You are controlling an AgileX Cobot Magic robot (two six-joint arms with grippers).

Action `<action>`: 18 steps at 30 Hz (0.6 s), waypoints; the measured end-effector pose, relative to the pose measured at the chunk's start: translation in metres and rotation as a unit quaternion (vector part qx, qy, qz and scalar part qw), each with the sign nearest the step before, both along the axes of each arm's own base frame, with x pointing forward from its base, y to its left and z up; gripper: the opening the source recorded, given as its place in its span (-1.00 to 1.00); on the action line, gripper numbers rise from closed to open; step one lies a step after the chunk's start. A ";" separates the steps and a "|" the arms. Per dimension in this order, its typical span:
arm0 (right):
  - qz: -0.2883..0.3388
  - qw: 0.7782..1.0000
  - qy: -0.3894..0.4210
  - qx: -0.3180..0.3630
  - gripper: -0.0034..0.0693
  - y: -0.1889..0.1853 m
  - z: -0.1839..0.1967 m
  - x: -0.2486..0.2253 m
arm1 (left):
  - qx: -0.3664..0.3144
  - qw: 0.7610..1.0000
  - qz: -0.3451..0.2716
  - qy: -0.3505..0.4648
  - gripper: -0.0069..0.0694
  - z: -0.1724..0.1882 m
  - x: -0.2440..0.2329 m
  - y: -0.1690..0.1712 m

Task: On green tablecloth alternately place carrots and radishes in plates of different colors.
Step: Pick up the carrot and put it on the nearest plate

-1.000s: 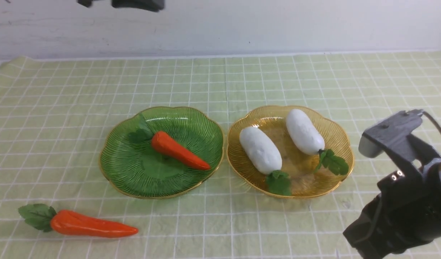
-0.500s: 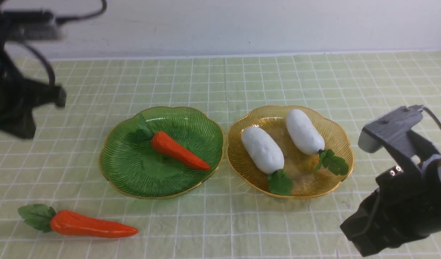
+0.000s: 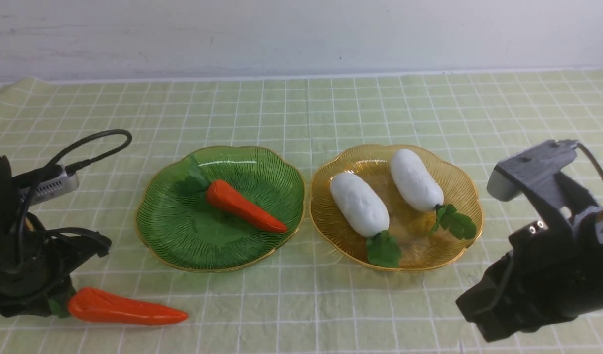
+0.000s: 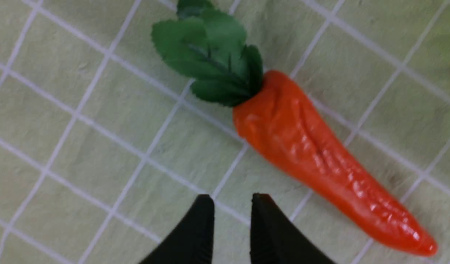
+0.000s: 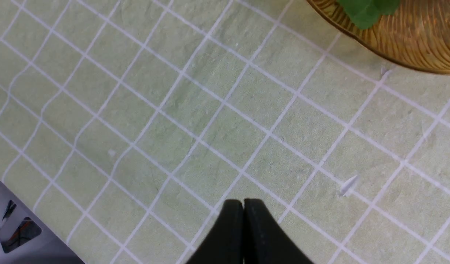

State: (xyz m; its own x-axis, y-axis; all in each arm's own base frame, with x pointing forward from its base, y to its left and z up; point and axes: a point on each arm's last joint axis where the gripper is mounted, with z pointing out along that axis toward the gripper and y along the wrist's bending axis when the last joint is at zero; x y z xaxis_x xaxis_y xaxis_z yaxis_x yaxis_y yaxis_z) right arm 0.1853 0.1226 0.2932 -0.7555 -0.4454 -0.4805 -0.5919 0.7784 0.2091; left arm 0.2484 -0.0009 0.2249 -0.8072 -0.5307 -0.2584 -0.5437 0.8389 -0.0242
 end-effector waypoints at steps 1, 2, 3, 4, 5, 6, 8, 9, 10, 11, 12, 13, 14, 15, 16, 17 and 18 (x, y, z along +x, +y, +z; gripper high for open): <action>0.000 1.000 0.000 0.000 -0.95 0.000 0.000 0.000 | 0.001 1.000 0.000 -0.002 -0.36 0.000 0.001 0.000; -0.001 1.000 0.001 0.001 -0.95 0.000 0.000 0.000 | 0.002 1.000 0.004 -0.016 -0.18 -0.004 0.007 0.000; -0.001 1.000 0.001 0.002 -0.95 0.000 0.000 0.000 | 0.004 1.000 0.006 -0.019 -0.13 -0.006 0.009 0.001; -0.001 1.000 0.001 0.002 -0.95 0.000 0.000 0.000 | 0.005 1.000 0.013 -0.026 -0.01 -0.009 0.012 0.001; -0.001 1.000 0.001 0.002 -0.95 0.000 0.000 0.000 | 0.004 0.999 0.020 -0.029 0.09 -0.011 0.015 0.001; -0.001 1.000 0.001 0.002 -0.95 0.000 0.000 0.000 | 0.003 0.999 0.027 -0.033 0.18 -0.014 0.017 0.001; -0.001 1.000 0.001 0.002 -0.95 0.000 0.000 0.000 | -0.001 0.999 0.037 -0.033 0.30 -0.018 0.020 0.001; -0.001 1.000 0.001 0.002 -0.95 0.000 0.000 0.000 | -0.003 0.999 0.040 -0.032 0.38 -0.022 0.022 0.000; -0.001 1.000 0.000 0.002 -0.95 0.000 0.000 0.000 | -0.004 0.999 0.041 -0.032 0.42 -0.024 0.023 0.000; -0.001 1.000 0.000 0.002 -0.95 0.000 0.000 0.000 | -0.004 0.999 0.042 -0.028 0.47 -0.028 0.025 0.000; -0.001 1.000 0.000 0.002 -0.95 0.000 0.000 0.000 | -0.005 0.999 0.043 -0.024 0.49 -0.032 0.027 0.000; -0.001 1.000 0.000 0.002 -0.95 0.000 0.000 0.000 | -0.005 0.999 0.043 -0.024 0.50 -0.033 0.027 0.000; -0.001 1.000 0.000 0.002 -0.95 0.000 0.000 0.000 | -0.004 0.999 0.043 -0.015 0.52 -0.039 0.029 0.000; -0.001 1.000 0.000 0.002 -0.95 0.000 0.000 0.000 | -0.004 0.999 0.043 -0.015 0.52 -0.039 0.029 0.000; -0.001 1.000 0.000 0.002 -0.95 0.000 0.000 0.000 | -0.004 0.999 0.043 -0.010 0.52 -0.042 0.030 0.000; -0.001 1.000 0.000 0.002 -0.95 0.000 0.000 0.000 | -0.002 0.999 0.042 -0.001 0.52 -0.046 0.031 0.000; -0.001 1.000 0.000 0.002 -0.95 0.000 0.000 0.000 | -0.002 0.999 0.042 0.004 0.52 -0.049 0.032 0.000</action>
State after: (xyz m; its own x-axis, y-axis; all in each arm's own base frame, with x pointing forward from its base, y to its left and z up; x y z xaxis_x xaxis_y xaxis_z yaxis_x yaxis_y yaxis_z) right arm 0.1854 0.1229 0.2933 -0.7568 -0.4413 -0.4822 -0.5899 0.7788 0.2132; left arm 0.2799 -0.0012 0.1756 -0.7617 -0.5975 -0.2506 -0.6124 0.7902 -0.0227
